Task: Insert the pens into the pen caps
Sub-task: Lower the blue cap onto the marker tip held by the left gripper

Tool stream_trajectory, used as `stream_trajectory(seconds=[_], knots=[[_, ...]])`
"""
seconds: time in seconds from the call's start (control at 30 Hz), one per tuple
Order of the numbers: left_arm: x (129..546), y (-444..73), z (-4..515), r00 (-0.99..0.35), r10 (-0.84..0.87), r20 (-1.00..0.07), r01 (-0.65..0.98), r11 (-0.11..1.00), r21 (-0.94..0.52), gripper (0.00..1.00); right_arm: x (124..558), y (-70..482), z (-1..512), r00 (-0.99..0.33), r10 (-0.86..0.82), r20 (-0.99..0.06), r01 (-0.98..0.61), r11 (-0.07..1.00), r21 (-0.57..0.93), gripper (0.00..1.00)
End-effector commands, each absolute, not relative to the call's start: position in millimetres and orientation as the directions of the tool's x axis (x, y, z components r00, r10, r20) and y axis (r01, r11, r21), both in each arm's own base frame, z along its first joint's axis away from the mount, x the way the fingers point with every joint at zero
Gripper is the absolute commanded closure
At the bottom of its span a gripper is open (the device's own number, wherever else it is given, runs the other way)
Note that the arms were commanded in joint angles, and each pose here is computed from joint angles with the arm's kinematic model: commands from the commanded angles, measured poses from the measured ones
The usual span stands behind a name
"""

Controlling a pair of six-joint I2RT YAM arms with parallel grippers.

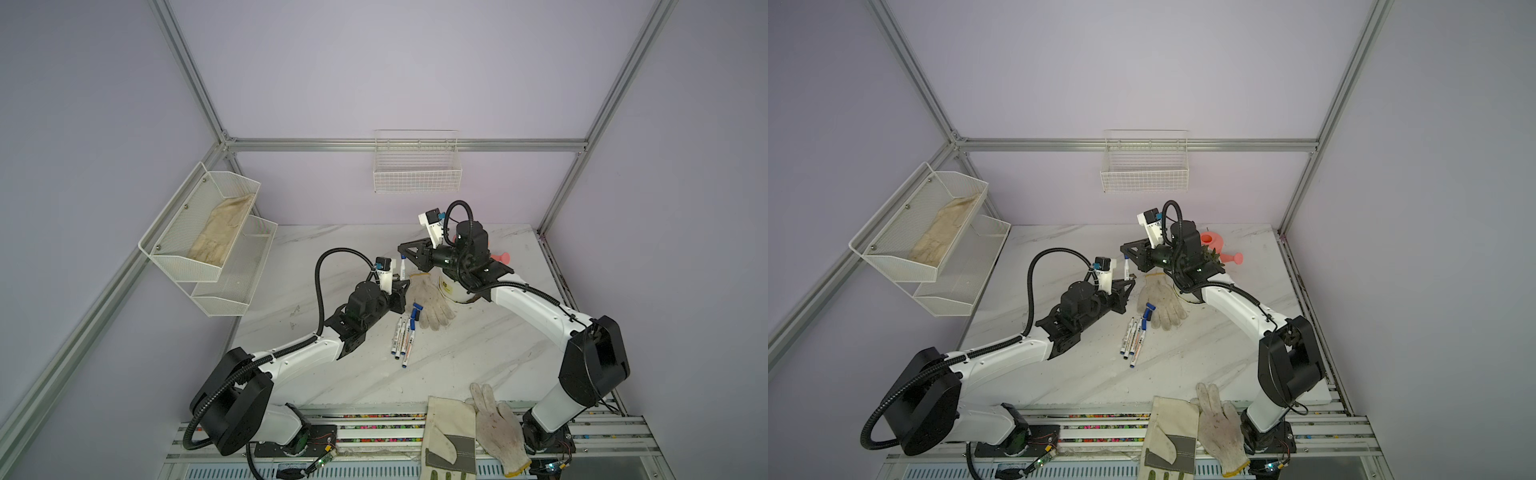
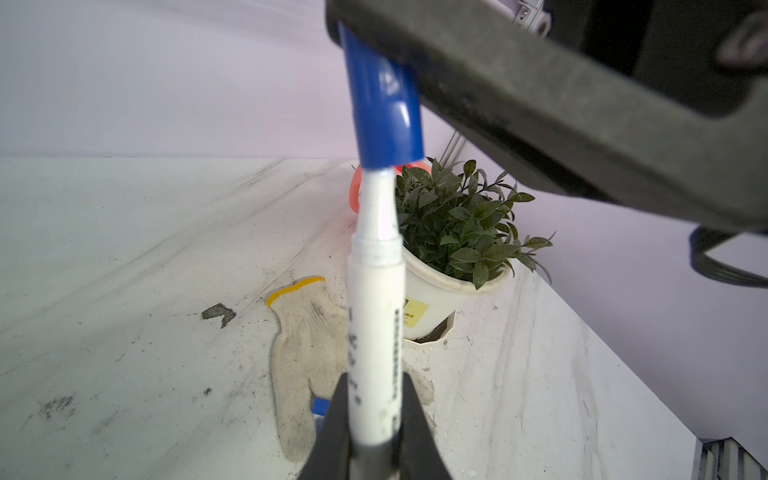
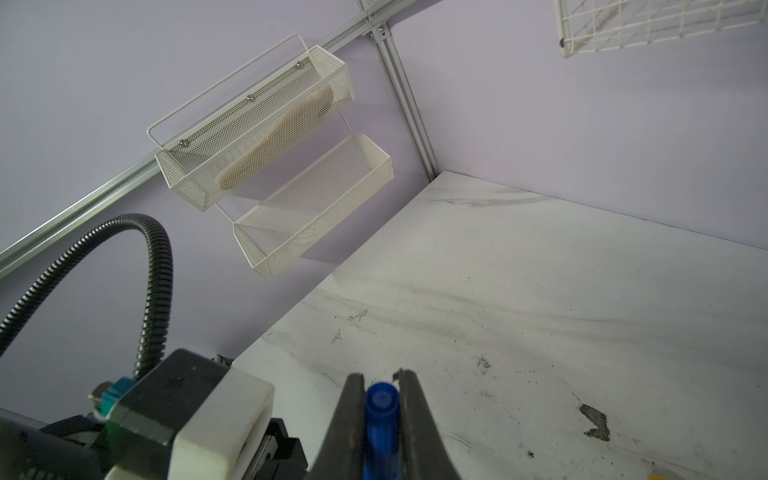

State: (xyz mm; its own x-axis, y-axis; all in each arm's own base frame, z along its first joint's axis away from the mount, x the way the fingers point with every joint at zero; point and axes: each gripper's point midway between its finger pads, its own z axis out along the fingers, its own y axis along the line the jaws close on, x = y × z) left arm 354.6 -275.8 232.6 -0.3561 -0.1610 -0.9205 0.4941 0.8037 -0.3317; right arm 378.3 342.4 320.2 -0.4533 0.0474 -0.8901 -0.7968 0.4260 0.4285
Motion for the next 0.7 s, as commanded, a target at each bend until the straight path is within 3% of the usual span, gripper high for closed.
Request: stream_trajectory(seconds=[0.0, 0.4, 0.67], knots=[[354.3, -269.0, 278.4, -0.224, -0.248, -0.942, 0.519, 0.788, -0.331, 1.0, 367.7, 344.6, 308.4, -0.491, -0.013, -0.871, -0.8, 0.403, 0.445, 1.0], [360.1, -272.3, 291.9, -0.192, -0.29, -0.938, 0.534, 0.771, -0.348, 1.0, 363.3, 336.4, 305.8, -0.513, -0.015, -0.858, -0.794, 0.388, 0.467, 1.0], [368.6, -268.0, 306.4, -0.148, -0.333, -0.931, 0.533, 0.766, -0.358, 1.0, 350.1, 324.2, 315.7, -0.533, -0.023, -0.846, -0.811, 0.298, 0.503, 0.97]])
